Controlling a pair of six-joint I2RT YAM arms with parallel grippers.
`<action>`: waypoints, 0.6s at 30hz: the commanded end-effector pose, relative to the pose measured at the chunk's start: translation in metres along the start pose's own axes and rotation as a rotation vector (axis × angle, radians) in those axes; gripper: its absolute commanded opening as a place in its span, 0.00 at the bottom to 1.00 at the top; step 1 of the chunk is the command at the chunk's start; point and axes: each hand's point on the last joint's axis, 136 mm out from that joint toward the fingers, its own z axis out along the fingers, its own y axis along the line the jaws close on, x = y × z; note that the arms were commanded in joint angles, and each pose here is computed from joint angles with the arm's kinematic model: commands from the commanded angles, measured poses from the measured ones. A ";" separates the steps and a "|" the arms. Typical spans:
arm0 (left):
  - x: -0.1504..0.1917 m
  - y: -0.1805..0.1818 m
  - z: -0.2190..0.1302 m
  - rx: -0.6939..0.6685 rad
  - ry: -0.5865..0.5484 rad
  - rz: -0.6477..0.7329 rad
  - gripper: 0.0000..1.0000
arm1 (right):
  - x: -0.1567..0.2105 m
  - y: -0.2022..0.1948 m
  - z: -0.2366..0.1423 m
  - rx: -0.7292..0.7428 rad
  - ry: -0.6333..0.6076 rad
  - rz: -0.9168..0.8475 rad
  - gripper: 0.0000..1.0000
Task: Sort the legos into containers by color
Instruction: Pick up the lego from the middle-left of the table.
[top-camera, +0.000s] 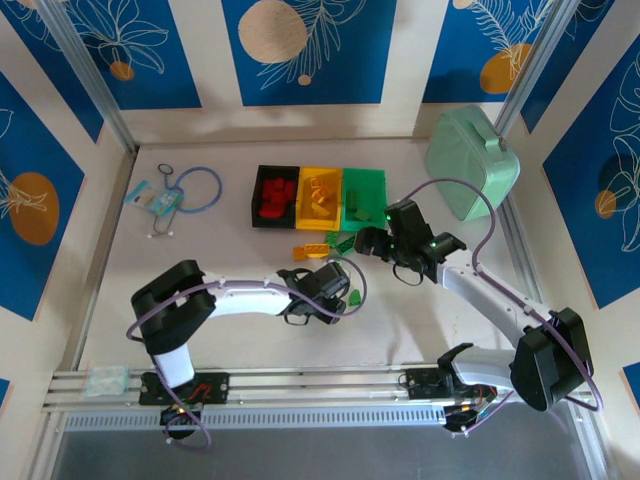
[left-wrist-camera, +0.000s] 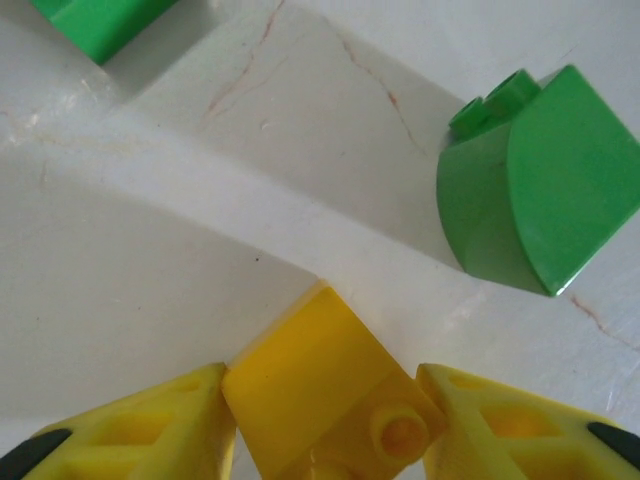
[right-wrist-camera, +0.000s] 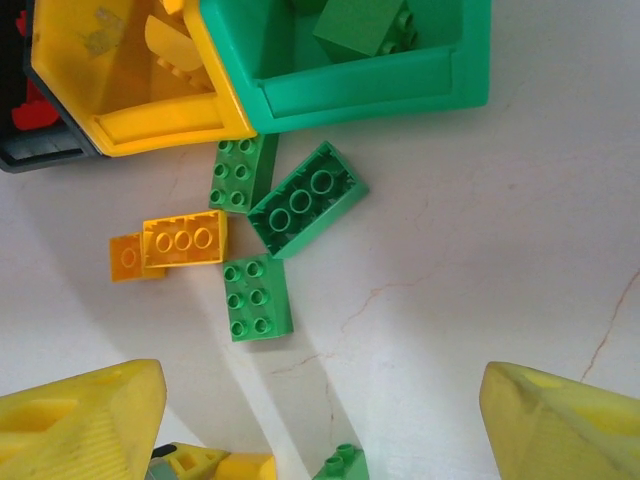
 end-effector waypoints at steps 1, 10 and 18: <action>-0.001 0.000 0.003 -0.020 0.009 0.008 0.44 | 0.002 0.000 -0.004 -0.023 -0.002 0.017 0.82; -0.025 0.013 -0.014 -0.016 -0.048 -0.040 0.40 | 0.005 -0.013 -0.003 -0.002 0.006 0.039 0.82; -0.082 0.045 -0.044 -0.002 -0.164 -0.133 0.39 | 0.016 -0.027 0.002 0.023 0.031 0.061 0.82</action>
